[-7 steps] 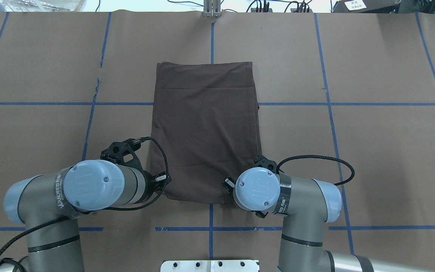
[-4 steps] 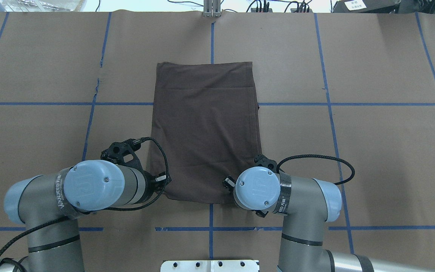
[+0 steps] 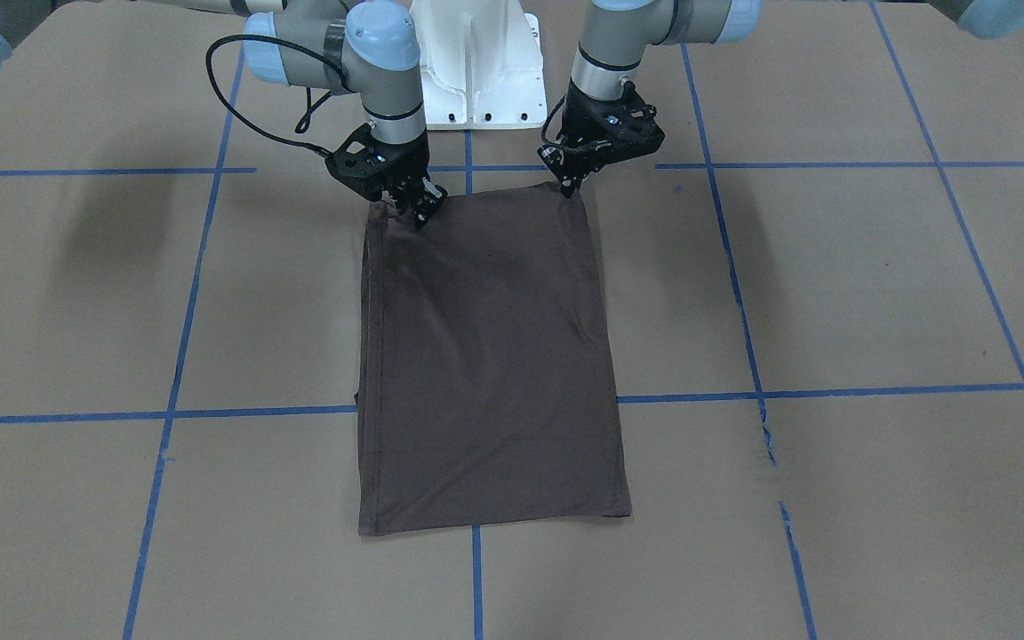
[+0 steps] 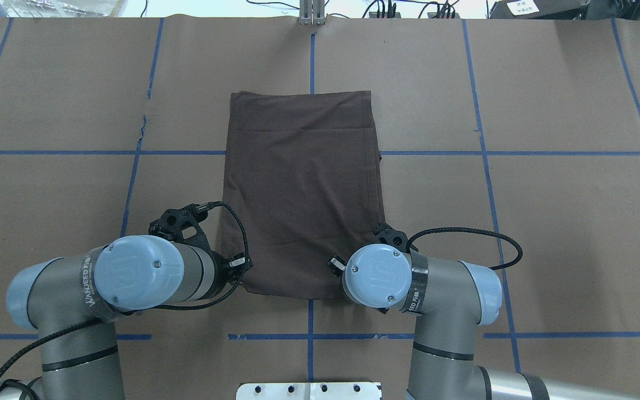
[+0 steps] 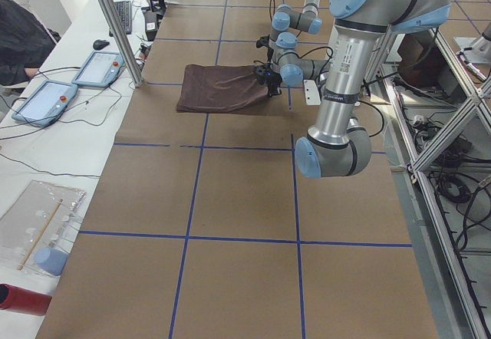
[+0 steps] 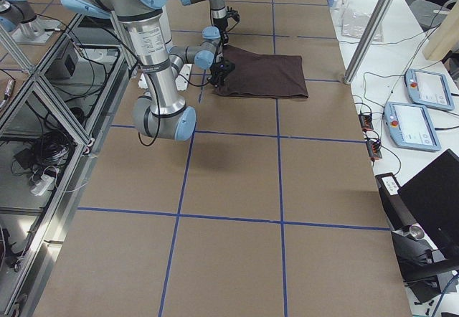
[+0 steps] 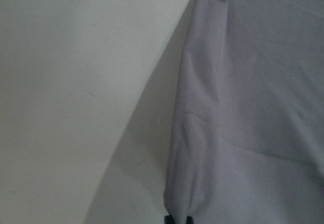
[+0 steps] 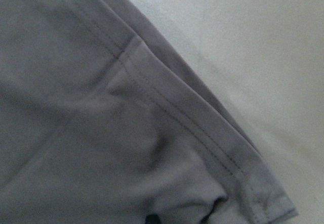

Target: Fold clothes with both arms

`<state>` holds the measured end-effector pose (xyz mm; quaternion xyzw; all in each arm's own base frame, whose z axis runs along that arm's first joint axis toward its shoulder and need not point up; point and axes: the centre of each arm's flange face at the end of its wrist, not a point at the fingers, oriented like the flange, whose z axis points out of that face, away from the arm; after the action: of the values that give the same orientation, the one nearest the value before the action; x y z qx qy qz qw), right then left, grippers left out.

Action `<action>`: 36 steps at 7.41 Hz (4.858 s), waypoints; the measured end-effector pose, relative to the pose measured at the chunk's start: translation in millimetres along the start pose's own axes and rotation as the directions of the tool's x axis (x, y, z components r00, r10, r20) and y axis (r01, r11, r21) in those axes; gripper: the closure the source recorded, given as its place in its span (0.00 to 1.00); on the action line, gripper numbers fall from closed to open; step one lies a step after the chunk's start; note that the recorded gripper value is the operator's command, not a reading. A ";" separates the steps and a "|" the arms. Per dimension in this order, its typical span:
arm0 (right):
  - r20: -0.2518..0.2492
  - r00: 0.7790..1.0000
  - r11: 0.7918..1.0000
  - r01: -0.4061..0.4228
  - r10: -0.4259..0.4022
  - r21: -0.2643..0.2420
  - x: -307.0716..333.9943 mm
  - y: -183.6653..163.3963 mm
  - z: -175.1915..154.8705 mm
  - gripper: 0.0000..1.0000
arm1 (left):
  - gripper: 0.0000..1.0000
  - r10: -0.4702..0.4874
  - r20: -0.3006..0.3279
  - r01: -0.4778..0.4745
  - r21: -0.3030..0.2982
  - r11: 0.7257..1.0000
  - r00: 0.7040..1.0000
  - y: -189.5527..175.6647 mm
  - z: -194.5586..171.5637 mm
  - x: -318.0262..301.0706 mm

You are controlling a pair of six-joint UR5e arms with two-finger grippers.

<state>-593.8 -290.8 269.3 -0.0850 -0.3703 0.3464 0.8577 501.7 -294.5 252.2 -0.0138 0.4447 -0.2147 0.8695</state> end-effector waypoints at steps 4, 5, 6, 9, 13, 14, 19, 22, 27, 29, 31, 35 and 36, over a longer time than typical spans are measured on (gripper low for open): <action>0.014 1.000 1.000 0.000 0.000 -0.003 -7.6 1.3 -6.0 1.00 | 1.00 0.000 0.002 0.000 0.000 1.000 1.000 -0.2 0.6 -0.5; 0.017 1.000 1.000 0.001 -0.001 -0.004 -9.1 1.0 -7.2 1.00 | 1.00 0.000 0.002 0.000 0.000 1.000 1.000 -0.3 1.0 -0.5; 0.018 1.000 1.000 0.002 -0.002 -0.004 -9.5 0.9 -7.5 1.00 | 1.00 0.000 0.002 0.000 0.000 1.000 1.000 -0.2 1.3 -0.2; 0.011 1.000 1.000 0.011 -0.011 -0.013 -7.0 -1.3 -8.0 1.00 | 1.00 -0.004 -0.003 0.004 0.000 1.000 1.000 0.0 -1.3 0.3; 0.030 0.997 0.993 0.074 -0.071 -0.095 24.7 9.6 -52.0 1.00 | 1.00 0.012 -0.037 -0.015 -0.079 0.997 0.999 50.2 -35.3 0.6; 0.037 0.996 0.991 0.084 -0.080 -0.108 29.6 15.3 -64.2 1.00 | 1.00 0.004 -0.043 -0.009 -0.104 0.995 0.999 64.6 -45.0 -0.2; 0.102 0.986 0.985 0.141 -0.132 -0.095 -18.1 -71.3 -105.3 1.00 | 1.00 -0.018 -0.068 0.010 -0.115 0.993 0.998 1.9 -74.8 8.8; 0.107 0.988 0.990 0.116 -0.107 -0.078 -89.6 -113.3 -108.2 1.00 | 1.00 -0.064 -0.069 0.061 -0.043 0.997 0.996 -73.5 -75.3 25.3; 0.069 0.990 0.992 0.126 -0.124 -0.023 -198.2 -179.4 -55.7 0.00 | 0.00 -0.085 -0.044 0.090 0.110 0.990 0.995 -216.6 18.2 55.6; 0.071 0.988 0.990 0.140 -0.140 -0.003 -234.7 -252.4 -31.4 0.00 | 0.00 -0.014 -0.022 0.018 0.202 0.979 1.000 -296.4 37.6 52.5; 0.066 0.980 0.982 0.187 -0.187 0.008 -241.5 -294.1 -34.5 0.00 | 0.00 0.036 -0.001 -0.034 0.241 0.970 0.999 -334.6 37.5 42.3; 0.015 0.927 0.927 0.375 -0.376 0.017 -213.1 -320.8 -74.9 0.00 | 0.00 0.184 0.001 -0.180 0.210 0.961 0.983 -347.3 -4.6 4.0; -0.031 0.879 0.879 0.476 -0.475 0.019 -179.3 -345.5 -102.6 0.00 | 0.00 0.276 0.019 -0.274 0.199 0.941 0.961 -358.1 -36.8 -34.5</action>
<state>-426.1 -654.8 231.9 0.0152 -0.3646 0.1290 0.9221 326.1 -600.1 333.4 0.1368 0.4225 -0.1347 0.8858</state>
